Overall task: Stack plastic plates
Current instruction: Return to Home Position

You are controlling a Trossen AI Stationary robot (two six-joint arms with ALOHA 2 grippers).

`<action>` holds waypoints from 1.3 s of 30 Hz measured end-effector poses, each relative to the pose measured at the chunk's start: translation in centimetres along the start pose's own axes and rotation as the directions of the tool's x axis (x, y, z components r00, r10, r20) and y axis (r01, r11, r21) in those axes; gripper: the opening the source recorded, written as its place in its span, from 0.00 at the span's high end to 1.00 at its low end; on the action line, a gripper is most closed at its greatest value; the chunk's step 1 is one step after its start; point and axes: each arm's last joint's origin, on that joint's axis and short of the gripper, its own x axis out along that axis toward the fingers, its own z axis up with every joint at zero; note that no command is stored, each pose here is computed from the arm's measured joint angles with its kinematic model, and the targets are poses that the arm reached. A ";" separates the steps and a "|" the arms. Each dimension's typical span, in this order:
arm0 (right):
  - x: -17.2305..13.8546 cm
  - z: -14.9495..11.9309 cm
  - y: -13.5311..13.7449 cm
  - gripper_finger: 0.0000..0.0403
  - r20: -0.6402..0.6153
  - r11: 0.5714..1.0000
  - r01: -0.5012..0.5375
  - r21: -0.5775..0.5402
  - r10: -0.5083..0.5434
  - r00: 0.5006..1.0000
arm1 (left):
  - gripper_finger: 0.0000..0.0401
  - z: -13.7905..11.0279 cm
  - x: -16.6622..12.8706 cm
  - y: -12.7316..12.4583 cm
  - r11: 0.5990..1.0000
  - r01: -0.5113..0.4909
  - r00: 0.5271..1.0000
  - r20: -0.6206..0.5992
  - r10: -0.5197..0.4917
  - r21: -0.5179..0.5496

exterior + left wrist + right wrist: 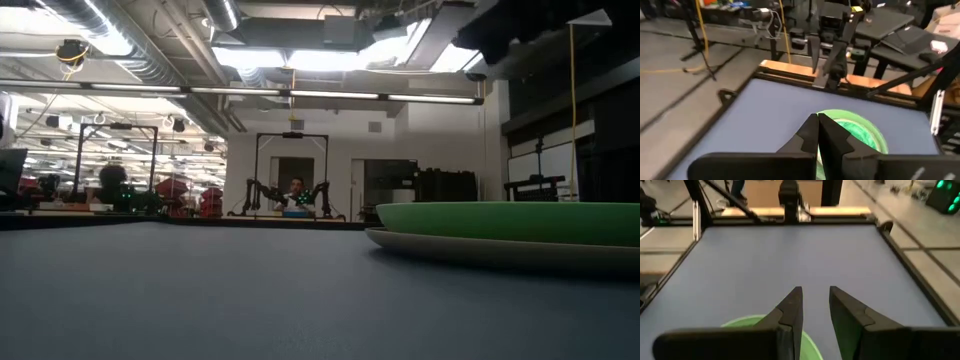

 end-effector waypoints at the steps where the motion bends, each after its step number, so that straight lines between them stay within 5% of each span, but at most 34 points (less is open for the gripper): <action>1: 0.0 0.1 0.0 0.78 0.012 1.000 0.001 -0.002 -0.001 1.000 | 1.00 0.1 -0.9 0.2 1.000 -0.010 1.000 0.001 0.010 0.018; 9: -0.1 0.9 -0.1 0.78 0.088 1.000 0.007 -0.017 -0.006 0.996 | 1.00 0.6 -7.1 1.6 0.994 -0.076 0.996 0.047 0.072 0.081; 18: -1.5 2.3 0.2 0.82 0.170 1.000 -0.012 -0.019 0.015 0.985 | 1.00 0.0 -10.6 2.8 0.991 -0.097 0.994 0.057 0.092 0.096; 26: -5.0 2.6 1.0 0.99 0.261 0.996 -0.036 -0.079 0.055 0.964 | 1.00 -4.2 -11.5 4.3 0.989 -0.119 0.991 0.065 0.114 0.093; 39: -9.6 -0.1 2.1 1.00 0.260 0.997 -0.019 -0.076 0.038 0.965 | 1.00 -12.7 -12.9 7.1 0.996 -0.084 0.972 0.218 0.085 -0.013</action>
